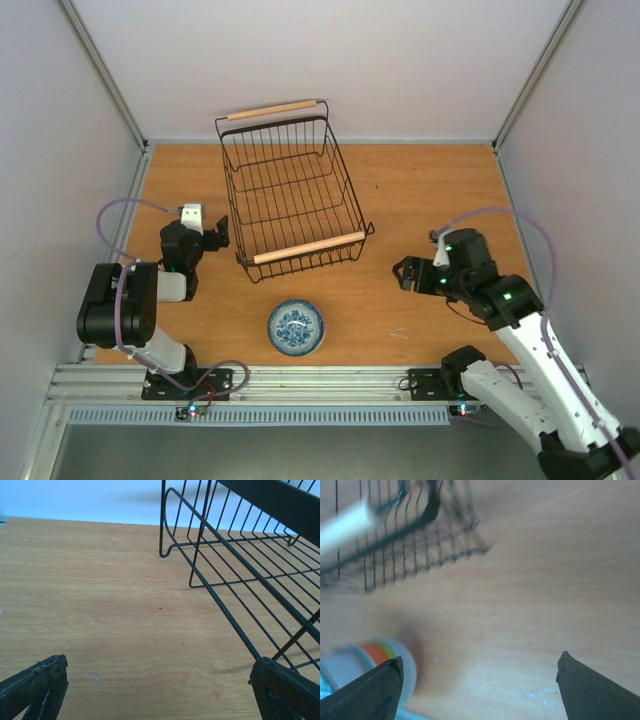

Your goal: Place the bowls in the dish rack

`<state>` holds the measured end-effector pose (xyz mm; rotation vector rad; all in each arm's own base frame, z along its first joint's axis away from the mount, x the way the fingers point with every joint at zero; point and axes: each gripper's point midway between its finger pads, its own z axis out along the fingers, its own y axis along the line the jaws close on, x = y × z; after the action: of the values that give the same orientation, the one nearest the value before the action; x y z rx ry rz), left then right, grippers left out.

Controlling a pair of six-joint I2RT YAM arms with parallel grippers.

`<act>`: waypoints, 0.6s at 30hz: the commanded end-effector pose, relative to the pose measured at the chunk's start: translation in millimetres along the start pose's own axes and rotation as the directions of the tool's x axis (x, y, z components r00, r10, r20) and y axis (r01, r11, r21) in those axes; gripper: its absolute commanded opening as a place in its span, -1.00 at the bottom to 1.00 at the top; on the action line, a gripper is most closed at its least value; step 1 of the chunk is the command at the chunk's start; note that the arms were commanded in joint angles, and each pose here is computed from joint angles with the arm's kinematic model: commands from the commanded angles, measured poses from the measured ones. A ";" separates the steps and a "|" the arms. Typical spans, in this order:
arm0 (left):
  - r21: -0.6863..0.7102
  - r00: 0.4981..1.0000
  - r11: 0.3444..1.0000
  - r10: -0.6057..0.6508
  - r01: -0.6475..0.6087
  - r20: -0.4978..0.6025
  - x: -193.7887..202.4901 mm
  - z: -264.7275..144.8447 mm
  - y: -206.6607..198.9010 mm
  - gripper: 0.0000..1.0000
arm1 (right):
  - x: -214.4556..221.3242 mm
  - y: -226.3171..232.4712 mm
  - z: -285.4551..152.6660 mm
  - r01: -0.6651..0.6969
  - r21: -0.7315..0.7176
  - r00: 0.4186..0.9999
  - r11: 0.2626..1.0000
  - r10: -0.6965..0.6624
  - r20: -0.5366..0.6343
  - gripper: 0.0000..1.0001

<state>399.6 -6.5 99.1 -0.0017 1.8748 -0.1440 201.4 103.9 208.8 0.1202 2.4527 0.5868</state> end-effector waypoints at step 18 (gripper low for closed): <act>0.182 0.995 0.981 0.050 -0.064 0.081 -48.5 -21.9 -30.8 0.68 | 83.5 164.9 26.3 0.604 0.004 0.793 0.797 -0.600 -0.106 0.09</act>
<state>396.0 -15.3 109.1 0.0571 1.8536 -0.2169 134.4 271.6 202.1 -0.6992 2.4582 0.2277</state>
